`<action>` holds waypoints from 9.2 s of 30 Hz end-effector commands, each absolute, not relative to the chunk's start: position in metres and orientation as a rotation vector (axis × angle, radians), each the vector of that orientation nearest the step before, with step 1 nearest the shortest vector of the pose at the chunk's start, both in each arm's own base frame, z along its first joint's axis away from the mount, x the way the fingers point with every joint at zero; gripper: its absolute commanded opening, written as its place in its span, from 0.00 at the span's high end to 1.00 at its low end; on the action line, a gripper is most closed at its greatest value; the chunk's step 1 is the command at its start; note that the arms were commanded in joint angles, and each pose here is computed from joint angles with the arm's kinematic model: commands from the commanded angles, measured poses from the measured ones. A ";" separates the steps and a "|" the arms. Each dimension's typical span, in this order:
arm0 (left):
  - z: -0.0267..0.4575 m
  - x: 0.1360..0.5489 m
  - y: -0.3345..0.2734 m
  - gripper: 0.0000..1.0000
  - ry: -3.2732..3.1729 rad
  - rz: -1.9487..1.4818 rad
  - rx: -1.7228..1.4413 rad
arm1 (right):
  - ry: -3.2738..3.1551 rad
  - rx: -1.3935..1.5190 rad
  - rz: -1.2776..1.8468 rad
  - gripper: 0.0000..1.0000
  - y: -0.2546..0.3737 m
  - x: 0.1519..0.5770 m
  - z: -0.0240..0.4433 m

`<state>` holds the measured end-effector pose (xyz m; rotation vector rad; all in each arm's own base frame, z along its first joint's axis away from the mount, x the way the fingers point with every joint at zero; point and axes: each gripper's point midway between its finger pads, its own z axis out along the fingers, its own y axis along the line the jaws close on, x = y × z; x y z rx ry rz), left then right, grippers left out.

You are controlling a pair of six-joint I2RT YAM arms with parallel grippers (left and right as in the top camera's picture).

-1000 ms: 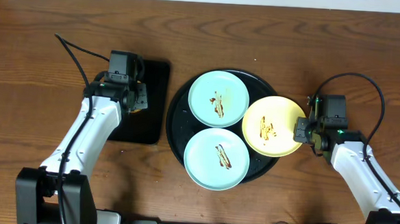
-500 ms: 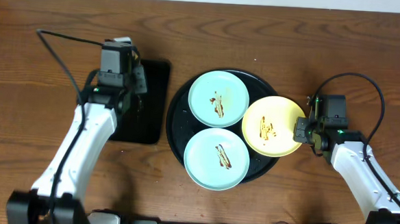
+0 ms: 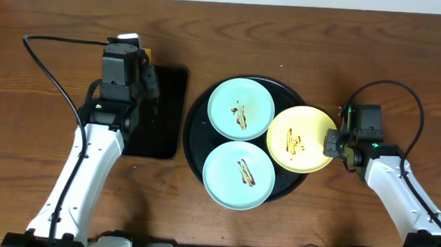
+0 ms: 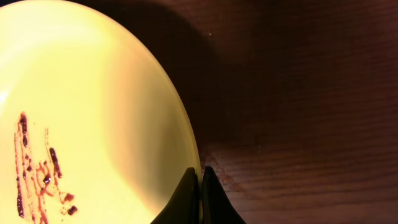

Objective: Clean dirty plates on tray and stack at the side
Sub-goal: 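Lift the sponge with left gripper and carry it over the yellow plate, then scrub the yellow plate with the sponge held in left gripper, then move the sponge with left gripper onto the upper light-blue plate, then lift the yellow plate with right gripper and set it on the table right, then move right gripper to grip the rim of the lower light-blue plate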

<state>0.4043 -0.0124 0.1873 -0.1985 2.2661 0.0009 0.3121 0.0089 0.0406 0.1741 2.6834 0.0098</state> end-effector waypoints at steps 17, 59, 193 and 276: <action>0.091 0.375 -0.039 0.93 2.659 -0.160 -0.212 | 2.680 0.164 0.018 0.99 0.011 0.316 0.044; 0.088 0.302 -0.403 0.93 2.590 -1.178 0.527 | 2.684 0.161 0.028 0.99 0.013 0.315 0.044; 0.091 0.354 -0.170 0.92 2.846 -0.328 0.062 | 1.983 -0.539 -0.801 0.99 0.082 0.346 0.202; 0.088 0.279 -0.217 0.92 3.073 -0.665 0.220 | 2.964 -0.422 0.582 0.68 0.175 0.238 0.020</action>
